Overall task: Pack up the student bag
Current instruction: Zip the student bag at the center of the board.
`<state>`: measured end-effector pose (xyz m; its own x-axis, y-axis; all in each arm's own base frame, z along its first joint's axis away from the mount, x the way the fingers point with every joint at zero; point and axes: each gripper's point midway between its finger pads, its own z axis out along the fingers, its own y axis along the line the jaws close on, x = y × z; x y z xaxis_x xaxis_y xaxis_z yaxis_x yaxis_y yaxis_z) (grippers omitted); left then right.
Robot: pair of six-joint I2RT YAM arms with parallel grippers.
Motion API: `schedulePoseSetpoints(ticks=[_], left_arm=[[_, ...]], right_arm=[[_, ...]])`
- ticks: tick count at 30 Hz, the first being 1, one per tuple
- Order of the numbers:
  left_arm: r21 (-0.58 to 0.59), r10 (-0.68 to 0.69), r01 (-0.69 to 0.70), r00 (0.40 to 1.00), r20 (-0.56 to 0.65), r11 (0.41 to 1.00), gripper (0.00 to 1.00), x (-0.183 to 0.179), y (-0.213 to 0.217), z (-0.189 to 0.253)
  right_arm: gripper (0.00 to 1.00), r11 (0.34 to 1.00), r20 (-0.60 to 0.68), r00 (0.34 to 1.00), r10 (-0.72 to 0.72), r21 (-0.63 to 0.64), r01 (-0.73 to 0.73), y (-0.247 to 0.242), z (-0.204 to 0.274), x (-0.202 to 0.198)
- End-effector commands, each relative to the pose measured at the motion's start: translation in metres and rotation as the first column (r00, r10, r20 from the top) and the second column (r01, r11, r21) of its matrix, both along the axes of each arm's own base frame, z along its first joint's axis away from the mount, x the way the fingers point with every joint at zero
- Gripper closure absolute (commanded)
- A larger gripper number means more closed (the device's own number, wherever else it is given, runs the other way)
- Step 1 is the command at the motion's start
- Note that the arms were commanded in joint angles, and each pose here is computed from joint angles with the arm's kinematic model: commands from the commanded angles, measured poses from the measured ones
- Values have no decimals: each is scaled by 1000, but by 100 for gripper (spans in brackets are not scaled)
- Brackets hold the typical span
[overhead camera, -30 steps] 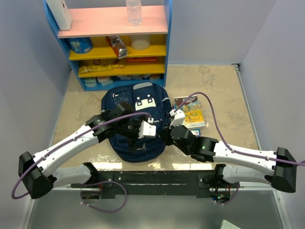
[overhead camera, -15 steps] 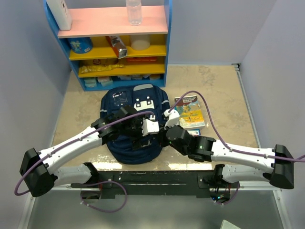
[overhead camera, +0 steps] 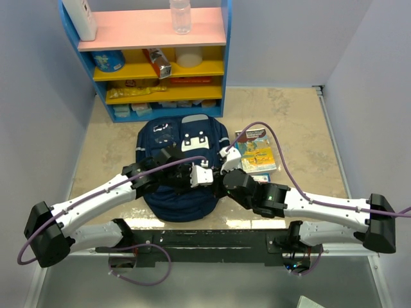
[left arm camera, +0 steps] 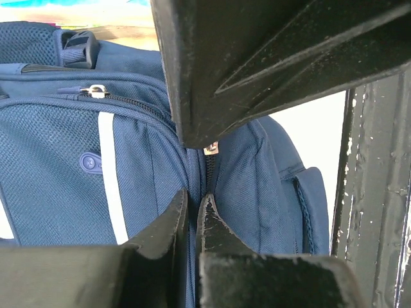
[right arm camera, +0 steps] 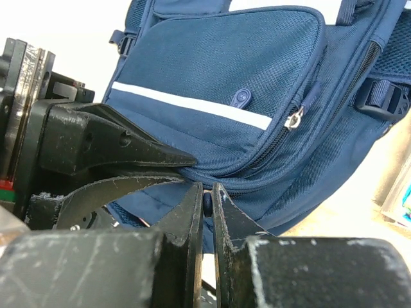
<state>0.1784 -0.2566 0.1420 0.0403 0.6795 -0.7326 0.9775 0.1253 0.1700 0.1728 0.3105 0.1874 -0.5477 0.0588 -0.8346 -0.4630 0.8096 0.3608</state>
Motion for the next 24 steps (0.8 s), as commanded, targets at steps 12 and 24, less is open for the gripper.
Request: schedulePoseSetpoints(ticks=[12,24], left_arm=[[21,-3,2,999,45,1000,100,-2,13,7],[59,-82,79,995,52,995,100,-10,17,13]], right_arm=[[100,980,87,979,-185,91,177,-35,33,49],[100,962,99,958,-269,-25,273,-76,1,97]])
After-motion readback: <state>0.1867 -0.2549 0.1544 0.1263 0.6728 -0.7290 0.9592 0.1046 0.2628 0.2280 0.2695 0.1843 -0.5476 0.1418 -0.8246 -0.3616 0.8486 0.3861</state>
